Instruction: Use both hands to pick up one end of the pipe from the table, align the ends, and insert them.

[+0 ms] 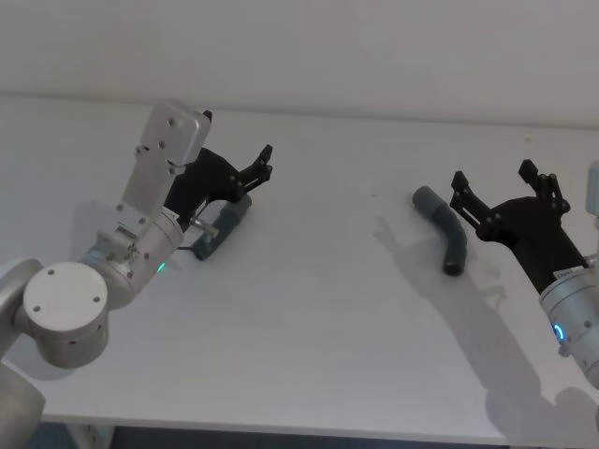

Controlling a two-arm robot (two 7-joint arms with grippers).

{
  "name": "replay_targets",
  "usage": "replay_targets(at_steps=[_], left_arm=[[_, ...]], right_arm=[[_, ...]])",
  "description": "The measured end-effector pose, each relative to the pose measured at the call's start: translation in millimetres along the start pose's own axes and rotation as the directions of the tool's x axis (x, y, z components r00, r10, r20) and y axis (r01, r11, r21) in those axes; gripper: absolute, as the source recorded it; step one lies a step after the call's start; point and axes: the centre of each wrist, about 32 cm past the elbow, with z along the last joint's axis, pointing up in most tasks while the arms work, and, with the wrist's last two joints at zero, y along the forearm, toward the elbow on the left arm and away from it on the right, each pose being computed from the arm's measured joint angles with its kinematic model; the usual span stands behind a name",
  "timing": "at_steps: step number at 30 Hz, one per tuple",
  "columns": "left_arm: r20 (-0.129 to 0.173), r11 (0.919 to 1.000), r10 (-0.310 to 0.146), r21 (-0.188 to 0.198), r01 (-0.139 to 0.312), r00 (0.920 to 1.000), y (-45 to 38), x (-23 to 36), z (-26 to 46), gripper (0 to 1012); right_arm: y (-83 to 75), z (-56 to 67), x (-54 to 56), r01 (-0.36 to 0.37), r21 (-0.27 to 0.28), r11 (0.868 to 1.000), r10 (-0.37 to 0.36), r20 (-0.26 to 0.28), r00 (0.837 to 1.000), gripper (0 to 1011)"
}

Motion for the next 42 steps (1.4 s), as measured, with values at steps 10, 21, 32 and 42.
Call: replay_targets(at_steps=[10, 21, 32, 42], left_arm=[[0.0, 1.0, 0.0, 0.0, 0.0, 1.0, 0.0, 0.0, 0.0, 1001], [0.0, 1.0, 0.0, 0.0, 0.0, 1.0, 0.0, 0.0, 0.0, 1001], [0.0, 1.0, 0.0, 0.0, 0.0, 1.0, 0.0, 0.0, 0.0, 1001], [0.0, 1.0, 0.0, 0.001, 0.0, 1.0, 0.0, 0.0, 0.0, 1001]], right_arm=[[0.0, 0.0, 0.0, 0.0, 0.0, 1.0, 0.0, 0.0, 1.0, 1004], [0.0, 0.0, 0.0, 0.0, 0.0, 1.0, 0.0, 0.0, 1.0, 1004], [0.0, 0.0, 0.0, 0.0, 0.0, 1.0, 0.0, 0.0, 1.0, 1004], [0.0, 0.0, 0.0, 0.0, 0.0, 1.0, 0.0, 0.0, 1.0, 1004]])
